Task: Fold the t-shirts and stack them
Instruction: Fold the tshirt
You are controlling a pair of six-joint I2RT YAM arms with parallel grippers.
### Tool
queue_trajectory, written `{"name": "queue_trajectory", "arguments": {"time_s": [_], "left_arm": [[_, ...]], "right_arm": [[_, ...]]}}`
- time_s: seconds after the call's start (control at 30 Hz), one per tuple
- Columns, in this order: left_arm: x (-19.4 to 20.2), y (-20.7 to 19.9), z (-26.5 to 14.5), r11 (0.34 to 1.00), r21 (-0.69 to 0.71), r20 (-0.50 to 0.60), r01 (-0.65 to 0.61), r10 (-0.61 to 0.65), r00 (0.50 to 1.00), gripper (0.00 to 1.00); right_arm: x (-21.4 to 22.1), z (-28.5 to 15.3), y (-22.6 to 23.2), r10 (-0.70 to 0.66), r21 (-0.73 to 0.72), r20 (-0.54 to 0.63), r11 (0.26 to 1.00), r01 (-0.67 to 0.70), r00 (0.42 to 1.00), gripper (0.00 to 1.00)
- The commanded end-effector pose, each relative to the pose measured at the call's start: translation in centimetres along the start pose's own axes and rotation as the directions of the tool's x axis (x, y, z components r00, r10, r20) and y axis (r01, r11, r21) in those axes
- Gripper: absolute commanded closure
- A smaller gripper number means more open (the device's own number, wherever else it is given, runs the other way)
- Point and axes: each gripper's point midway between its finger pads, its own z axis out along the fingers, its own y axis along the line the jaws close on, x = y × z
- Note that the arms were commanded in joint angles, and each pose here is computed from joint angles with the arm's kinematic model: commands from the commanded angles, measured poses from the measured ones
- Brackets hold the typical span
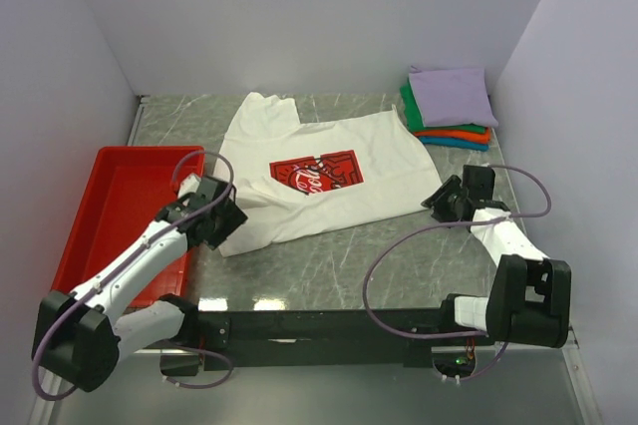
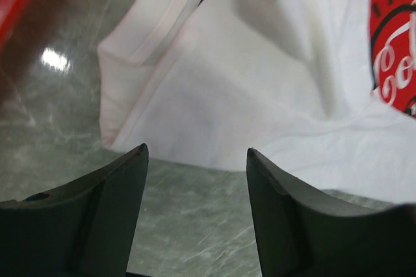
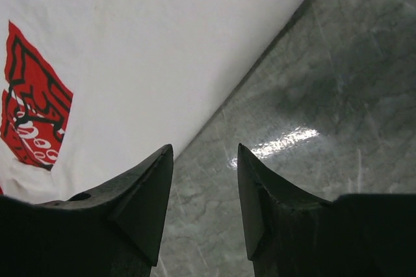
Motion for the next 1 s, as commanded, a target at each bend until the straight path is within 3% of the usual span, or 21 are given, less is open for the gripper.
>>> {"name": "queue_trajectory", "arguments": {"time_s": [0.0, 0.3, 0.7, 0.97], "left_arm": [[1.4, 0.7, -0.1, 0.993, -0.015, 0.047, 0.119, -0.118, 0.992, 0.33], [5.1, 2.5, 1.2, 0.992, -0.028, 0.007, 0.126, -0.126, 0.992, 0.33], [4.6, 3.9, 2.8, 0.993, -0.033, 0.081, 0.110, -0.107, 0.991, 0.31], [4.5, 3.6, 3.5, 0.995, -0.018, 0.100, 0.098, -0.095, 0.990, 0.32]], "right_arm": [[-0.9, 0.3, -1.0, 0.019, 0.044, 0.064, 0.999, -0.022, 0.998, 0.49], [-2.9, 2.1, -2.6, 0.106, 0.078, 0.065, 0.991, -0.110, 0.992, 0.50], [-5.9, 3.3, -3.0, 0.181, 0.084, 0.129, 0.978, -0.193, 0.975, 0.52], [-5.7, 5.3, -3.3, 0.208, 0.097, 0.098, 0.971, -0.217, 0.973, 0.55]]}}
